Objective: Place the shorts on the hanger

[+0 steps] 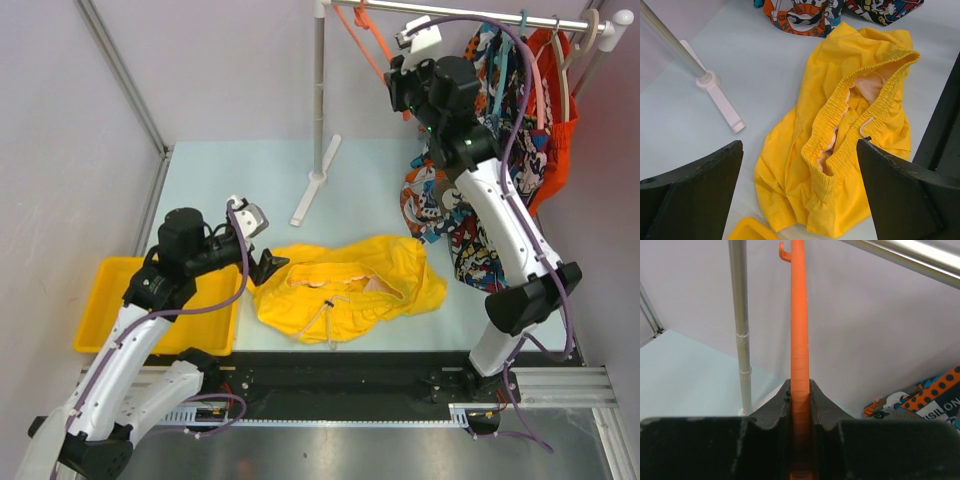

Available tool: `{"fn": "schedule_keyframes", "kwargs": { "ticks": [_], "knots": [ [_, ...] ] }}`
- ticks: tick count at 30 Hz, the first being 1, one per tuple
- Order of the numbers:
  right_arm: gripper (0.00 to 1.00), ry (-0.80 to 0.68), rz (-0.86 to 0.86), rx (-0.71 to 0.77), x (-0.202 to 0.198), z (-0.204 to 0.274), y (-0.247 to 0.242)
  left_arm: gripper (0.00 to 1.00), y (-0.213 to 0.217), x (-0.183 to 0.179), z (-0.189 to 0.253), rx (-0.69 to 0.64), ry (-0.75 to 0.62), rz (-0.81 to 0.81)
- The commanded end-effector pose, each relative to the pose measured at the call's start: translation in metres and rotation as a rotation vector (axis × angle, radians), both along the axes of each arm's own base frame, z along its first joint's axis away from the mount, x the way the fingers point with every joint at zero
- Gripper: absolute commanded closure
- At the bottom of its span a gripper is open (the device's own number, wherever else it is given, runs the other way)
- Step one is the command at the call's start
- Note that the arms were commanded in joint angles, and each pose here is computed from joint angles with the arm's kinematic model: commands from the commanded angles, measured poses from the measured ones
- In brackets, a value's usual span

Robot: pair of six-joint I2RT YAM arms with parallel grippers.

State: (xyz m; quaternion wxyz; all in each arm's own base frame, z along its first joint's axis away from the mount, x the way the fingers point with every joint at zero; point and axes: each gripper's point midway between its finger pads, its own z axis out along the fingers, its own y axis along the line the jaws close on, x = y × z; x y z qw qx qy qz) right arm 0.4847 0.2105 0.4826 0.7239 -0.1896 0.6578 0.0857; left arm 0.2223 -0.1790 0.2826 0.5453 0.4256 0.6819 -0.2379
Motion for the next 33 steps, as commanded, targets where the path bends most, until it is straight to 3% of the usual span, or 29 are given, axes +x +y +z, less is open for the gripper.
{"fn": "schedule_keyframes", "kwargs": {
  "ticks": [1,6,8,10,14,16,21,33],
  "knots": [
    [1.0,-0.117,-0.019,0.083,-0.034,0.054,-0.023,0.0,-0.001,0.004,0.0,0.004,-0.011,-0.004],
    [1.0,0.048,-0.064,-0.018,-0.048,-0.001,-0.039,0.0,0.002,0.009,-0.011,0.04,0.013,0.013],
    [1.0,0.065,-0.059,-0.049,-0.068,-0.008,-0.048,0.0,0.003,0.011,-0.014,0.047,0.021,0.017],
    [1.0,0.146,-0.024,-0.103,-0.082,-0.044,-0.047,0.0,0.002,0.012,-0.016,0.041,0.036,0.021],
    [1.0,0.188,0.023,-0.144,-0.136,-0.053,-0.063,0.0,-0.001,0.01,-0.017,-0.002,0.061,0.03],
    [1.0,0.264,0.111,-0.189,-0.166,-0.071,-0.059,0.0,-0.002,0.004,-0.025,-0.019,0.077,0.017],
    [1.0,0.328,0.449,-0.299,-0.269,-0.098,-0.051,0.0,0.003,-0.009,0.004,-0.131,-0.06,-0.029],
    [1.0,0.51,0.869,-0.36,-0.369,-0.143,-0.038,0.0,0.009,-0.039,0.018,-0.079,-0.173,-0.179]
  ]
}}
